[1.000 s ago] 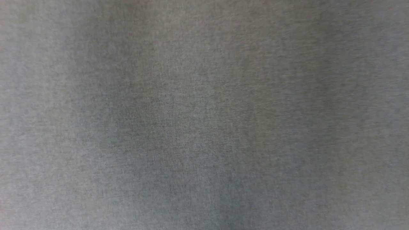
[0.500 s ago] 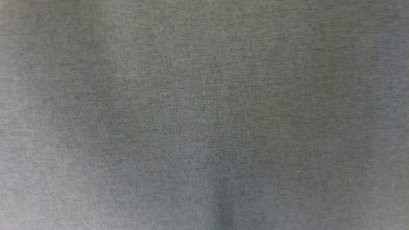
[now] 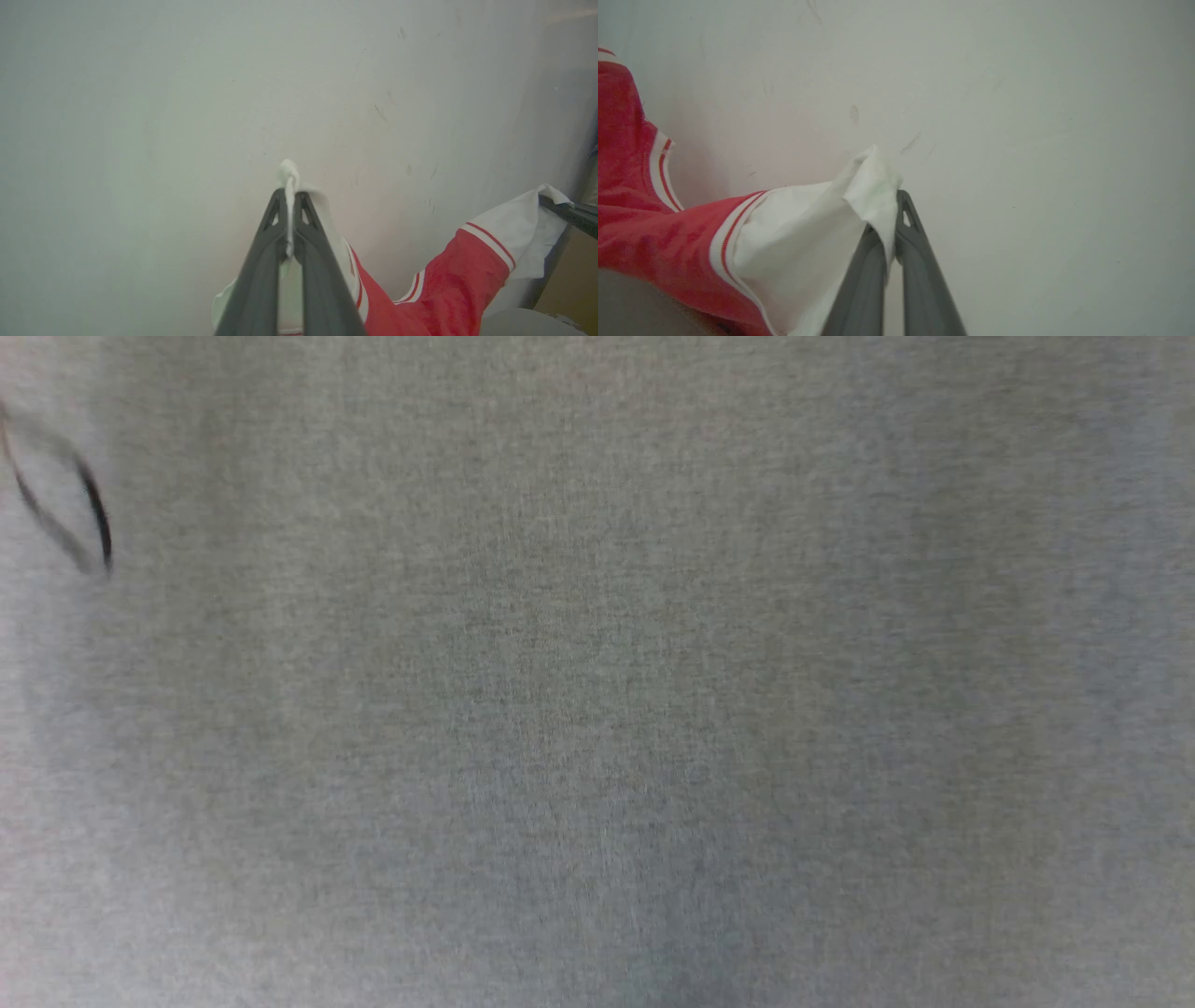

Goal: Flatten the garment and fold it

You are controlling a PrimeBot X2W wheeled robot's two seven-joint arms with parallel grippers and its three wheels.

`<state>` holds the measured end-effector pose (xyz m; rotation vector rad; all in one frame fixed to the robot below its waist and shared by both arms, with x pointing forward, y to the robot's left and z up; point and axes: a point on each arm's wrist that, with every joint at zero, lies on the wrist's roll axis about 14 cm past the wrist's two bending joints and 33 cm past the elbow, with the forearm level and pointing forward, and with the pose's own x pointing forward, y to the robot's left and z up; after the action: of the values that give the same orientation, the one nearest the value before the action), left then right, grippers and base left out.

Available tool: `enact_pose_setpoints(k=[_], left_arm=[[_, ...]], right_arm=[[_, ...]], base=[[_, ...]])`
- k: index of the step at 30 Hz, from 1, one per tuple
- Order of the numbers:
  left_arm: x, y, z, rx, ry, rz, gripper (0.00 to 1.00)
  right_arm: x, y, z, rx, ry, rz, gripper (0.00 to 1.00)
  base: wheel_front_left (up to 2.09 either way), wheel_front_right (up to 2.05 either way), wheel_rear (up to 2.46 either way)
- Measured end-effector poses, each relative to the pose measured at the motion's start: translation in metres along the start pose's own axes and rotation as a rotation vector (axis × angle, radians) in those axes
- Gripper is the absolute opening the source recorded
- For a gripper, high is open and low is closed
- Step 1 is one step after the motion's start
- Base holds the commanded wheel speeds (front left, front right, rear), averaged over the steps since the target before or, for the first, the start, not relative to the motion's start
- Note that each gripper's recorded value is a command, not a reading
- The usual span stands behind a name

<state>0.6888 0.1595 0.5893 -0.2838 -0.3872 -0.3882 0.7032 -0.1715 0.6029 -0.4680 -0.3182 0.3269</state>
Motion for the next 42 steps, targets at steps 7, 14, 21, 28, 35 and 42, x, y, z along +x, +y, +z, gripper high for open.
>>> enact_pose_setpoints(k=[7, 14, 21, 28, 35, 42], left_arm=[[-0.069, -0.025, -0.013, -0.066, 0.132, -0.006, 0.00], [-0.150, -0.042, -0.036, -0.083, 0.315, 0.071, 0.00], [-0.227, -0.071, -0.054, -0.139, 0.493, 0.117, 0.00], [-0.280, -0.088, -0.045, -0.210, 0.608, 0.153, 0.00], [-0.336, -0.113, -0.031, -0.303, 0.708, 0.193, 0.00], [-0.384, -0.144, -0.026, -0.413, 0.798, 0.224, 0.00]], right_arm=[[-0.078, 0.032, -0.026, 0.172, 0.139, 0.030, 0.00], [-0.151, 0.059, -0.028, 0.367, 0.232, -0.023, 0.00], [-0.211, 0.086, -0.020, 0.537, 0.324, -0.081, 0.00], [-0.281, 0.110, -0.029, 0.669, 0.509, -0.105, 0.00], [-0.349, 0.143, -0.026, 0.834, 0.685, -0.084, 0.00], [-0.387, 0.152, -0.005, 0.922, 0.721, -0.088, 0.00]], base=[[0.00, 0.00, 0.00], [0.00, 0.00, 0.00], [0.00, 0.00, 0.00], [0.00, 0.00, 0.00], [0.00, 0.00, 0.00], [0.00, 0.00, 0.00]])
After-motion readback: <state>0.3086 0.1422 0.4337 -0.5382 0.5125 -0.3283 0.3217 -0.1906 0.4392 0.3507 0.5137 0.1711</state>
